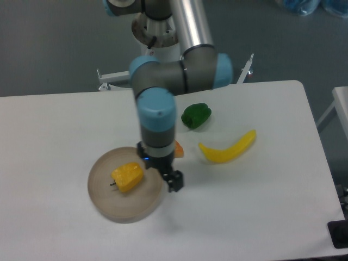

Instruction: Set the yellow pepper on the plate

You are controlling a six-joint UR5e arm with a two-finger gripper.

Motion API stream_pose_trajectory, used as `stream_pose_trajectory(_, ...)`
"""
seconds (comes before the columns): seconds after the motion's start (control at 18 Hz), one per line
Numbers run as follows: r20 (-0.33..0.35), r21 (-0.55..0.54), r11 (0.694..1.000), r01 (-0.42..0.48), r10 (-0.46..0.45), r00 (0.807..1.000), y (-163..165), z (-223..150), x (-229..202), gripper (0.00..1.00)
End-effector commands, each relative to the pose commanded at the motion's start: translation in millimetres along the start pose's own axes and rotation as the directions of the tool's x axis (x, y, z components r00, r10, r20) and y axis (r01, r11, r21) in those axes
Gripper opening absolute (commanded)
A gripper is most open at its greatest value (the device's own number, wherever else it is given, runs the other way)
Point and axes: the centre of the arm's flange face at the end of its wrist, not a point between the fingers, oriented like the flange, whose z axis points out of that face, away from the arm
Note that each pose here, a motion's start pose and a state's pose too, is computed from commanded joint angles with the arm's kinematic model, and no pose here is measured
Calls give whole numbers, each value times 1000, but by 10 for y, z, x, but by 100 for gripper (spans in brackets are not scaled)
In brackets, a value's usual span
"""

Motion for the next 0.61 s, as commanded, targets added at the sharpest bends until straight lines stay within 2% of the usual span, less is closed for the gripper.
stream_pose_trajectory(0.22,-1,-31,999,-33,33,999,647,-79,-335,100)
stream_pose_trajectory(0.28,-22,-51,996,-66,65,998,831,-106,-405,100)
stream_pose_trajectory(0.44,-73,-123,984,-131,123,990,1120,-167,-492,100)
stream_pose_trajectory(0.61,-142,-179,974,-139,115,983,1310,-6,-474,100)
